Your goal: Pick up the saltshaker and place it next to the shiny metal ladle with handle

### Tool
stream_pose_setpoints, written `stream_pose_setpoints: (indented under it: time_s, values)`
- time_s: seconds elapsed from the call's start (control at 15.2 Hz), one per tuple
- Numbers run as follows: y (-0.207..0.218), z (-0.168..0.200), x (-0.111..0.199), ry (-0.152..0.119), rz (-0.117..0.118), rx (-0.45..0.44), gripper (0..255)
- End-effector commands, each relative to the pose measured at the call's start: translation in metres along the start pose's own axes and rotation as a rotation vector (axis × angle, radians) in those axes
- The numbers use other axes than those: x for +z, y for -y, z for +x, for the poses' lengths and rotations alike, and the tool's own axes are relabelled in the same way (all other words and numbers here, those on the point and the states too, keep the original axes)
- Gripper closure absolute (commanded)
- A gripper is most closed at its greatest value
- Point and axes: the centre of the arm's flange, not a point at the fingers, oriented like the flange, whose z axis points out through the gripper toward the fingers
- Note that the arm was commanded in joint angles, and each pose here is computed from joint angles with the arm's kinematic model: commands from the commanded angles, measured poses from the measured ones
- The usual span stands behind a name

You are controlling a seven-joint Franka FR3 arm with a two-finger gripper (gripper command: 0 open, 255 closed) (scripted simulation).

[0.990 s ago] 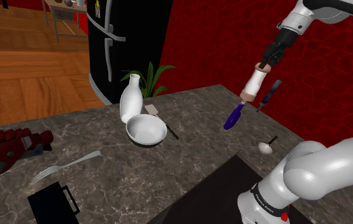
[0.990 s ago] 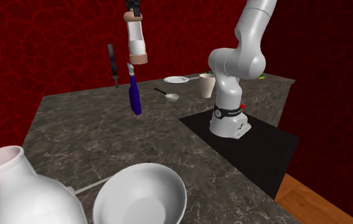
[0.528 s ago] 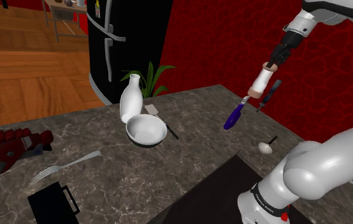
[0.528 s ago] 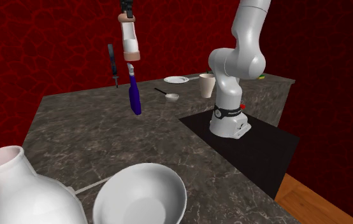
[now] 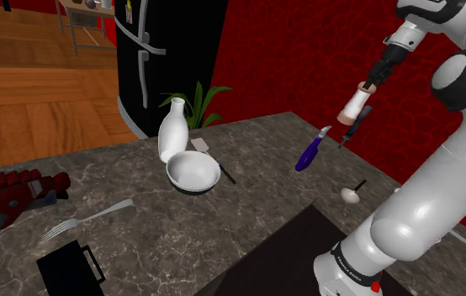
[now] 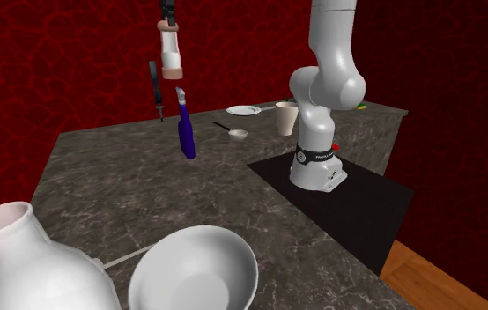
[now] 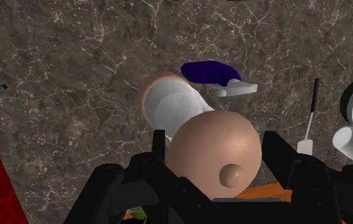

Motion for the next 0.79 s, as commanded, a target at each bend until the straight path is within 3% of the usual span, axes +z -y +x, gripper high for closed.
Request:
stream_pose_setpoints:
  time_s: [0.0, 0.13, 0.73]
  values:
    - [-0.025, 0.004, -0.005, 0.0, -0.002, -0.008, 255]
    - [-0.052, 0.006, -0.01, 0.0, -0.002, -0.008, 255]
    - [-0.06, 0.006, 0.037, 0.0, -0.002, -0.008, 255]
